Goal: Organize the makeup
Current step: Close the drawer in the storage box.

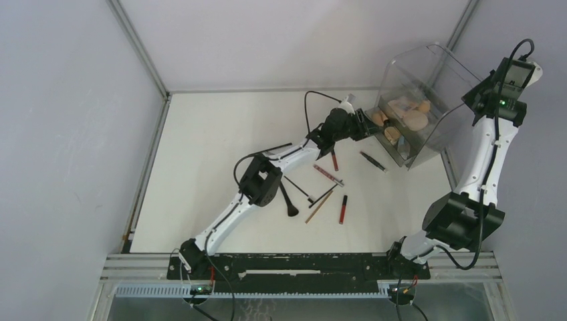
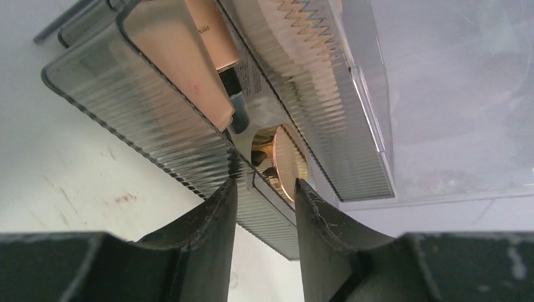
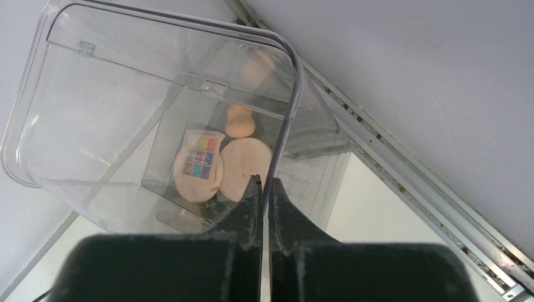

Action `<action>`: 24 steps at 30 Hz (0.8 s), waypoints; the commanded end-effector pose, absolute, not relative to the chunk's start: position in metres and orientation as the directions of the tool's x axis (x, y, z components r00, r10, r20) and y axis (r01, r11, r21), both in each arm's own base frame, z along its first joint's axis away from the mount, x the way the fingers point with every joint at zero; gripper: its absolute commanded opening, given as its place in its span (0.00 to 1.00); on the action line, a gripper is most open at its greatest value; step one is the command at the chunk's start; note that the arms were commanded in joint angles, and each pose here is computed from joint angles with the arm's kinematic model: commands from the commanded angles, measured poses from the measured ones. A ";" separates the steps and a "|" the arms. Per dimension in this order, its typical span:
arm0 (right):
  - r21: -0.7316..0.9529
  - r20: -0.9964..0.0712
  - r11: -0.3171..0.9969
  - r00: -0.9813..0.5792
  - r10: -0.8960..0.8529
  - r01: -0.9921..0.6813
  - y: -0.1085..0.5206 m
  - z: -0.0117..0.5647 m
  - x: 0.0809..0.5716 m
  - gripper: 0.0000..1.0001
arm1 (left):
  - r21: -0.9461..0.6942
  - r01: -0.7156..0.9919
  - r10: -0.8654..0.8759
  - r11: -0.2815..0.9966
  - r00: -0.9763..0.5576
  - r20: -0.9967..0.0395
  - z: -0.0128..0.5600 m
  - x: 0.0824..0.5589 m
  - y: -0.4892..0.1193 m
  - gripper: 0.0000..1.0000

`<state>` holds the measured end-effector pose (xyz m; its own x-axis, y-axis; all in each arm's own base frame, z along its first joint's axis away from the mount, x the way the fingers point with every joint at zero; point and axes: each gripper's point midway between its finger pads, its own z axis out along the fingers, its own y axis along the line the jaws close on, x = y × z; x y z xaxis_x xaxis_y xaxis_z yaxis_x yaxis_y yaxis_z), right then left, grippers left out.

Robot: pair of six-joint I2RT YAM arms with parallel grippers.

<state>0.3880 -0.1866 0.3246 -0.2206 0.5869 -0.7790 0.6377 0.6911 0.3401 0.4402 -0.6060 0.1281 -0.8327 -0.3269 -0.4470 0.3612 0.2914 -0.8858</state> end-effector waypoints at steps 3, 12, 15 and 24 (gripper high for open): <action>0.342 -0.639 0.752 -0.448 0.626 0.564 -0.133 0.282 0.370 0.00 | -0.854 0.488 -0.470 0.182 -0.720 -0.512 0.190 0.453 -0.618 0.43; 0.318 -0.637 0.756 -0.462 0.617 0.572 -0.128 0.279 0.362 0.00 | -0.872 0.475 -0.517 0.120 -0.720 -0.464 0.202 0.432 -0.637 0.51; 0.328 -0.655 0.764 -0.449 0.608 0.556 -0.124 0.290 0.358 0.00 | -0.875 0.479 -0.492 0.072 -0.746 -0.449 0.206 0.425 -0.638 0.70; 0.349 -0.799 0.800 -0.293 0.526 0.488 -0.107 0.373 0.326 0.52 | -0.842 0.539 -0.474 -0.036 -0.751 -0.460 0.274 0.415 -0.599 0.91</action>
<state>0.3555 -0.1363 0.3285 -0.3209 0.5783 -0.7501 0.5701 0.7503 0.3347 0.4254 -0.6272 0.1569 -0.7853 -0.4338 -0.4417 0.4200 0.1508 -0.8949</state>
